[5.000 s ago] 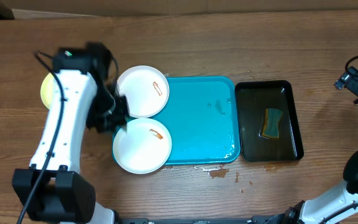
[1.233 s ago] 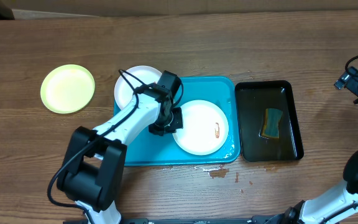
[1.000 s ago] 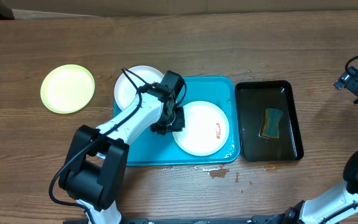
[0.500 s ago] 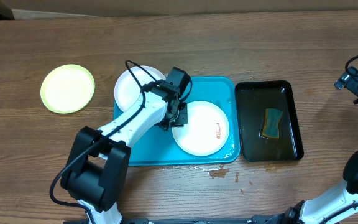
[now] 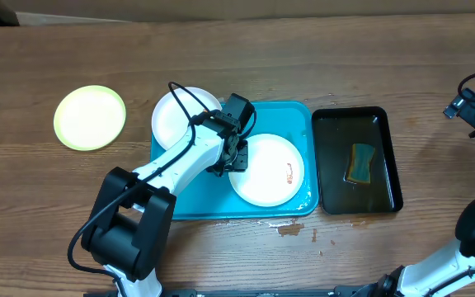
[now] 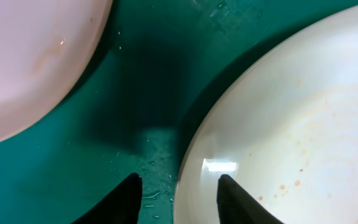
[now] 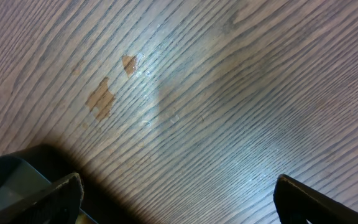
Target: Clean dirty plates on tray and stack at the side
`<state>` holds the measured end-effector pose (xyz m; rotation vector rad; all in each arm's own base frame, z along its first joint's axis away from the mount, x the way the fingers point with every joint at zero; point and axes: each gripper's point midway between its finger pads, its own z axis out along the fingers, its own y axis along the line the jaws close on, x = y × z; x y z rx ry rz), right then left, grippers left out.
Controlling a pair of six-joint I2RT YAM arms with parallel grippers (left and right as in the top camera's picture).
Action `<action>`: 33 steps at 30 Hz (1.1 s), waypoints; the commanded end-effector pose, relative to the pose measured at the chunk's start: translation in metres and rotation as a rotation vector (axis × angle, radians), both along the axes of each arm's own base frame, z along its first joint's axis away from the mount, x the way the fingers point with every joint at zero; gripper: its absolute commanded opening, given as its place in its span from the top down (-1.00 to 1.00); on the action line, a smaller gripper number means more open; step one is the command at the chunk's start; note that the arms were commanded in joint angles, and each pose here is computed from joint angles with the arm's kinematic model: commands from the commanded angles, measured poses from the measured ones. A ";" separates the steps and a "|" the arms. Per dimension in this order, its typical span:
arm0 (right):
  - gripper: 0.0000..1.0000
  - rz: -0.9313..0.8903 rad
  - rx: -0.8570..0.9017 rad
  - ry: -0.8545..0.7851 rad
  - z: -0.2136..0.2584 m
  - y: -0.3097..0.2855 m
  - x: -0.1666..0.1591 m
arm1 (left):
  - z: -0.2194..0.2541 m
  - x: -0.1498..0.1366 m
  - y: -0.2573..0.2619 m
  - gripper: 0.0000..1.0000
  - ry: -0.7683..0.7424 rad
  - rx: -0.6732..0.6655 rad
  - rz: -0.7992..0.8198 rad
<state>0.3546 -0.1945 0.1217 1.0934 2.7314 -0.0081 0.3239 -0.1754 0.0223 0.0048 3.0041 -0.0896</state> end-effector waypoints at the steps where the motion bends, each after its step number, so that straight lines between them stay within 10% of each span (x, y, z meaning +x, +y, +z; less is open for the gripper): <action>1: -1.00 -0.005 -0.012 -0.025 0.009 -0.002 0.002 | -0.010 -0.003 0.004 0.21 0.007 0.021 -0.005; 11: -1.00 0.024 -0.108 -0.096 0.017 -0.020 0.021 | -0.013 0.002 0.001 0.92 -0.013 0.008 -0.003; 22: -1.00 0.016 -0.122 -0.219 0.027 -0.026 0.047 | -0.013 0.001 0.006 0.91 0.007 -0.016 0.210; 33: -1.00 0.190 0.545 -0.453 0.059 0.097 0.070 | -0.012 0.007 0.013 0.43 0.061 -0.118 0.231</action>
